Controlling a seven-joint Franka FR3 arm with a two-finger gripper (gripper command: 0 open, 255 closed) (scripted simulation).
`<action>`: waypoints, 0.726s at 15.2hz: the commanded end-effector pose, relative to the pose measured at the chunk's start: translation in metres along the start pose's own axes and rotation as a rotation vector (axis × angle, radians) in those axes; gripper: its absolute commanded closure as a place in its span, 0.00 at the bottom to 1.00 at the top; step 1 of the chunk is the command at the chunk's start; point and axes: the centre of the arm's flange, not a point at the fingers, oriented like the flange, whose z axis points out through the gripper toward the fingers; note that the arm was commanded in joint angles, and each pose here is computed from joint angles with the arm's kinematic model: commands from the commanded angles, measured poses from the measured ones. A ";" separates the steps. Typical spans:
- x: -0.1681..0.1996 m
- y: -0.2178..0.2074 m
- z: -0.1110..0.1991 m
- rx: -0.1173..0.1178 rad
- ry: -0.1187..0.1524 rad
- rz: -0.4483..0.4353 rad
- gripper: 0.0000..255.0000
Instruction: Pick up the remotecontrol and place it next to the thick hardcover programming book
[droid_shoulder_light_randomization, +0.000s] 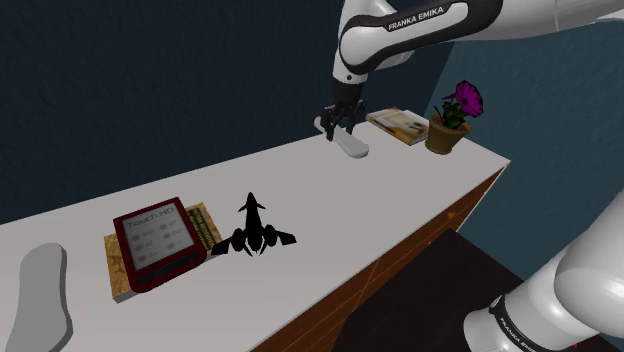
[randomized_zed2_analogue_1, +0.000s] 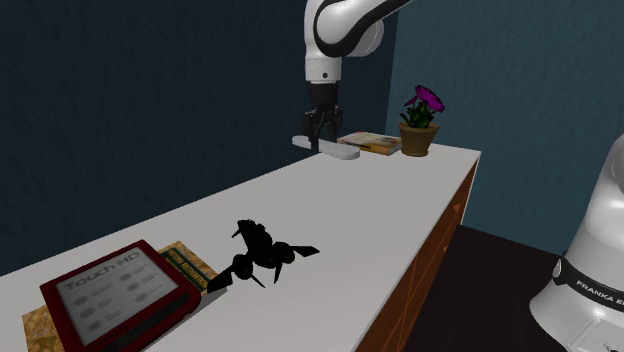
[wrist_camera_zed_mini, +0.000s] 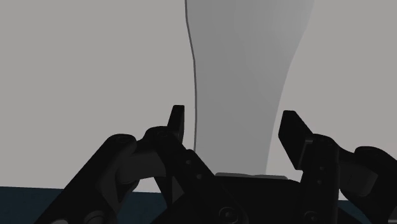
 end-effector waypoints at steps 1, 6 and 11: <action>-0.011 0.026 -0.003 0.000 0.001 -0.001 1.00; -0.038 0.087 -0.002 0.000 0.001 -0.001 1.00; -0.064 0.147 0.000 0.000 0.001 -0.001 1.00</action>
